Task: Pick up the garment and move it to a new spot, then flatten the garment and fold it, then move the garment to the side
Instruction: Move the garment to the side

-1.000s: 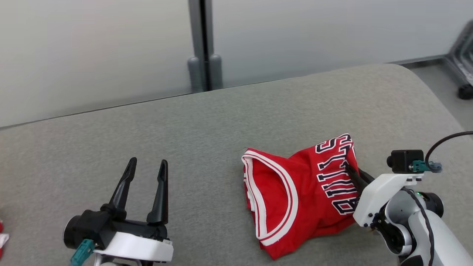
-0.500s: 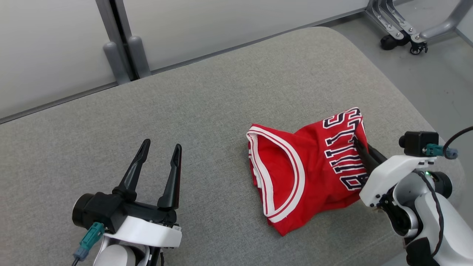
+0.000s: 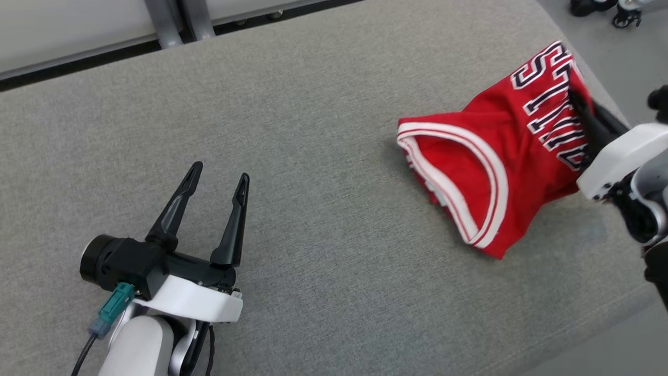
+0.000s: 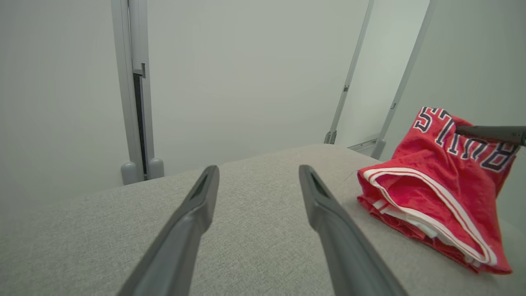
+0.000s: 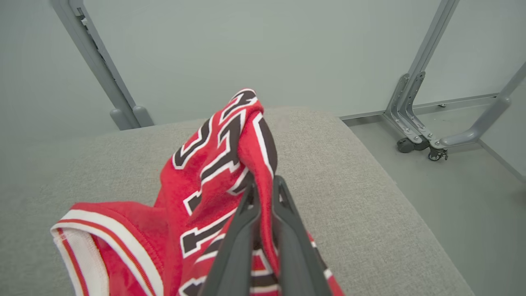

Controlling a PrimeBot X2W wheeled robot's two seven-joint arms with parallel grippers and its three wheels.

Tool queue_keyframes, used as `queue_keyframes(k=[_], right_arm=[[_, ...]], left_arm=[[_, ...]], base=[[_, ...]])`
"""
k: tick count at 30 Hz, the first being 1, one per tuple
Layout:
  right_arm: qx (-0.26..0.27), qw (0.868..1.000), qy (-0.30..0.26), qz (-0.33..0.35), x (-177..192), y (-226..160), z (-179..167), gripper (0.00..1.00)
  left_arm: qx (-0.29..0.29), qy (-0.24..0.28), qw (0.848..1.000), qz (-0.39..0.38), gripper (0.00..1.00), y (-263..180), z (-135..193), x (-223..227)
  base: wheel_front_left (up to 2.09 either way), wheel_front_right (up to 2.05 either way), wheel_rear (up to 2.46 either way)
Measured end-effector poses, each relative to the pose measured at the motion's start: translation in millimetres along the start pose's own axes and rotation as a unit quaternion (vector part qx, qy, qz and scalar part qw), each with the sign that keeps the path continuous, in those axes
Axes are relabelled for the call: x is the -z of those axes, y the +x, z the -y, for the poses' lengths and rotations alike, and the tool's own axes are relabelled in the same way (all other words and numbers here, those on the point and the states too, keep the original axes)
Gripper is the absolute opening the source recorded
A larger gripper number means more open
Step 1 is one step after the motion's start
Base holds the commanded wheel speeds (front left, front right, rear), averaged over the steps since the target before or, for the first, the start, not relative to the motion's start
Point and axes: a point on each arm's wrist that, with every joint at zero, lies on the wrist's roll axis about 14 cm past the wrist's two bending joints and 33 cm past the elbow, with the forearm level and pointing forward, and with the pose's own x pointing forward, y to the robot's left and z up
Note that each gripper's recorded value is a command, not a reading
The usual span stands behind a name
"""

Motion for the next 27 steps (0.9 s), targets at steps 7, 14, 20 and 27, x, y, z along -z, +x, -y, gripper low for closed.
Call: queue_keyframes(k=[7,14,20,27], right_arm=[[0.035,0.999,-0.017,0.001,-12,30,26,0.0],[0.105,0.994,-0.021,-0.026,-2,32,71,0.0],[0.123,0.991,-0.026,-0.045,9,29,77,1.0],[0.098,0.994,-0.043,-0.007,-5,35,57,1.0]], left_arm=[[-0.014,-0.001,1.0,-0.015,1.0,1,-20,13],[-0.015,-0.001,1.0,-0.019,1.0,4,-25,18],[-0.01,-0.001,1.0,-0.02,1.0,6,-22,19],[-0.015,0.004,1.0,-0.01,1.0,3,-21,9]], base=[[0.0,0.0,0.0],[0.0,0.0,0.0],[0.0,0.0,0.0],[0.0,0.0,0.0]])
